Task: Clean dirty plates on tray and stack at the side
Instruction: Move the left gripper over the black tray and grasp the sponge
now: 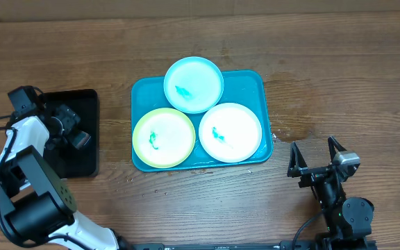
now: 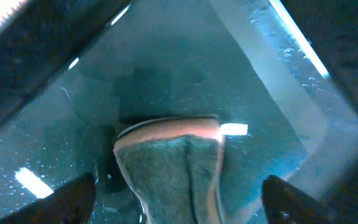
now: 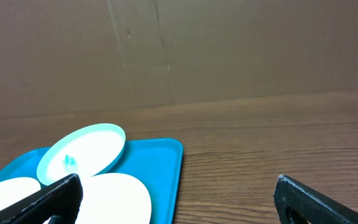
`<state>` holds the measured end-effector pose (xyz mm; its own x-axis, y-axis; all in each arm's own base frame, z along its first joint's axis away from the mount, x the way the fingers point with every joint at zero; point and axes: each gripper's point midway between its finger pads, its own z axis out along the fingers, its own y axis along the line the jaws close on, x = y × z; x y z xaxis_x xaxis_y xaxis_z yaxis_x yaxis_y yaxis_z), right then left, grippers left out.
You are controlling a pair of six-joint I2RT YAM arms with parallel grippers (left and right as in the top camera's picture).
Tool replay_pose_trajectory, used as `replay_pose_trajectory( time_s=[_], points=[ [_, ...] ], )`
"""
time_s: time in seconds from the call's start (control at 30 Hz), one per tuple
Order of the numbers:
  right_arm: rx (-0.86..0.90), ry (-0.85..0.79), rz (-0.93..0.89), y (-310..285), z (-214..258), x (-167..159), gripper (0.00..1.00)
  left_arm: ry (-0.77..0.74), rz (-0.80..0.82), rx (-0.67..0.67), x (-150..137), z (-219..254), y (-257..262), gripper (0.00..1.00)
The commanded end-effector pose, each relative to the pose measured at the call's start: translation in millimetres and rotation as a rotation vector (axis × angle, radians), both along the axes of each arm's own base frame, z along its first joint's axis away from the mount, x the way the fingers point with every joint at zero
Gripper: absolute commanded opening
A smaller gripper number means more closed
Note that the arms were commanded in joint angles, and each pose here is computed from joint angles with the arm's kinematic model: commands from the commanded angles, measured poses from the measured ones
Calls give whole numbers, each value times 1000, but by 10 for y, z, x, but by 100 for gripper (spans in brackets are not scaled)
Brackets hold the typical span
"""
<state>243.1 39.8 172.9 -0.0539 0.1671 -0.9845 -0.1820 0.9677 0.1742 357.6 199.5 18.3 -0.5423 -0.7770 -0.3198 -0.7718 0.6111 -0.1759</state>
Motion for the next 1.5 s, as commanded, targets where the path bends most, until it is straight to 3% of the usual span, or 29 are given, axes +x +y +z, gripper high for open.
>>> replay_pose_trajectory(
  time_s=[0.0,0.07,0.13,0.27,0.37,0.4,0.47,0.5,0.8,0.9,1.1,1.13,1.2,1.23,1.27,1.33,1.37,1.47],
  points=[
    [-5,-5,-2,0,-17,1,100,-4,-7,-16,75,-51,-20,71],
    [-5,-5,-2,0,-17,1,100,1,-4,-10,69,-57,-8,61],
    [-5,-5,-2,0,-17,1,100,8,2,3,55,-57,16,38],
    [-5,-5,-2,0,-17,1,100,13,5,11,45,-58,34,5],
    [-5,-5,-2,0,-17,1,100,19,4,4,29,-65,19,4],
    [-5,-5,-2,0,-17,1,100,22,4,0,23,-68,12,13],
    [-5,-5,-2,0,-17,1,100,28,0,-16,5,-80,-22,81],
    [-5,-5,-2,0,-17,1,100,34,-5,-28,-7,-88,-51,100],
    [-5,-5,-2,0,-17,1,100,44,-64,-270,-104,-118,-521,100],
    [-5,-5,-2,0,-17,1,100,51,-66,-289,-127,-119,-559,89],
    [-5,-5,-2,0,-17,1,100,74,-61,-294,-179,-132,-573,12],
    [-5,-5,-2,0,-17,1,100,76,-60,-291,-182,-133,-569,4],
    [-5,-5,-2,0,-17,1,100,80,-58,-282,-187,-137,-552,4],
    [-5,-5,-2,0,-17,1,100,84,-54,-268,-192,-142,-527,5],
    [-5,-5,-2,0,-17,1,100,90,-49,-249,-197,-147,-489,20],
    [-5,-5,-2,0,-17,1,100,108,-32,-186,-217,-160,-373,91],
    [-5,-5,-2,0,-17,1,100,119,-21,-144,-228,-164,-294,100],
    [-5,-5,-2,0,-17,1,100,132,12,-27,-226,-148,-70,100]
  ],
)
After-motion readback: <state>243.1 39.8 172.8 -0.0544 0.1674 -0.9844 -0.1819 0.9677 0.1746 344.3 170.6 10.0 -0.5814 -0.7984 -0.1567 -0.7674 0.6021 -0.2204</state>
